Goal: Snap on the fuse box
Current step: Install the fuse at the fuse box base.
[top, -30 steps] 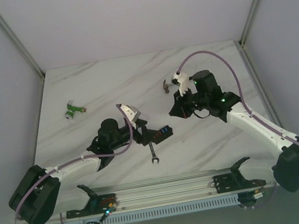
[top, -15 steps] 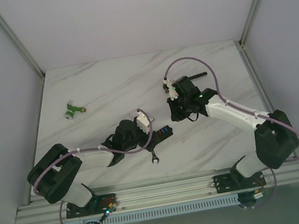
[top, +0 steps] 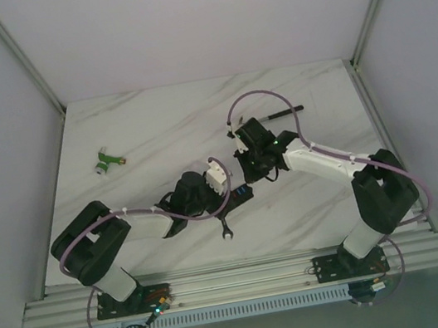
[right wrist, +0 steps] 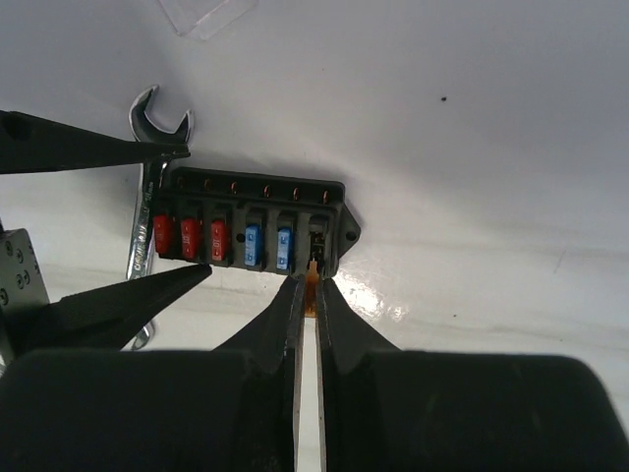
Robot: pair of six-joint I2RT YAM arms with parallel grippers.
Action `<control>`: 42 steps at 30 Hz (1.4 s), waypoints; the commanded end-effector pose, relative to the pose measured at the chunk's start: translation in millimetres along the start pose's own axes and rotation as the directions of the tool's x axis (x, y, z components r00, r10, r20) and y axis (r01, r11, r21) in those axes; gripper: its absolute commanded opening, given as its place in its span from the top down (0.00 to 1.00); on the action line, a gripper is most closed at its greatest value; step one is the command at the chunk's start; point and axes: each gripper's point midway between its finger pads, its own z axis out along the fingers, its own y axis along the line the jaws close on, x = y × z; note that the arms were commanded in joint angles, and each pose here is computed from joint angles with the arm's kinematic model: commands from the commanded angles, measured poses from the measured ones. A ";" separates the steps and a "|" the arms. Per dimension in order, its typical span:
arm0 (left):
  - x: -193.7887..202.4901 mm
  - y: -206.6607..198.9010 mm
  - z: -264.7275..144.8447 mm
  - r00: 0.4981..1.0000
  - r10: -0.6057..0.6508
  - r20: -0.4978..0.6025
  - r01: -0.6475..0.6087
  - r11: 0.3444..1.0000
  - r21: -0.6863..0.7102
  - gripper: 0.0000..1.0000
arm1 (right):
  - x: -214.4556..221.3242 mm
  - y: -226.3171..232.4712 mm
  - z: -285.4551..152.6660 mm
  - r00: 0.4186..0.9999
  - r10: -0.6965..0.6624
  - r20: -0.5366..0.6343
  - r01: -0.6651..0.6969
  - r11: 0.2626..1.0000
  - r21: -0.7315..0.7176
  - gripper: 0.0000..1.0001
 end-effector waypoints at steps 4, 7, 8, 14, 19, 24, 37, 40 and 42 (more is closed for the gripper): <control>1.4 -7.4 5.8 0.999 0.033 -0.024 -0.031 0.998 0.055 0.28 | 1.0 1.5 7.9 0.999 -0.007 -0.031 0.009 0.998 0.061 1.00; 4.2 -9.2 7.2 0.999 0.034 -0.035 -0.032 0.997 0.068 0.30 | 4.5 0.2 10.7 0.999 -0.017 -0.047 0.021 0.997 0.077 1.00; 3.8 -9.6 7.6 0.999 0.035 -0.034 -0.033 0.997 0.071 0.32 | 5.2 -0.1 11.4 0.999 -0.021 -0.050 0.025 0.996 0.080 1.00; 5.9 -13.4 8.0 0.998 0.043 -0.045 -0.039 0.995 0.095 0.38 | 5.4 -0.3 16.4 0.998 -0.036 -0.055 0.041 0.995 0.093 1.00; 6.6 -17.2 8.9 0.997 0.049 -0.052 -0.043 0.992 0.119 0.43 | 3.4 3.5 20.8 0.997 -0.056 -0.053 0.060 0.995 0.085 1.00; 8.1 -17.9 9.0 0.997 0.051 -0.060 -0.043 0.991 0.127 0.44 | 5.6 2.5 24.3 0.996 -0.064 -0.064 0.070 0.993 0.093 1.00; 10.2 -19.4 9.6 0.996 0.055 -0.073 -0.045 0.990 0.137 0.47 | 14.5 -5.3 25.4 0.994 -0.065 -0.089 0.076 0.989 0.125 1.00; 11.4 -18.5 10.1 0.995 0.056 -0.078 -0.045 0.990 0.134 0.47 | 10.0 -2.2 20.0 0.995 -0.069 -0.070 0.077 0.991 0.112 1.00; 12.3 -19.0 10.8 0.995 0.057 -0.082 -0.045 0.989 0.138 0.47 | 8.1 -1.6 16.3 0.996 -0.073 -0.060 0.079 0.991 0.109 1.00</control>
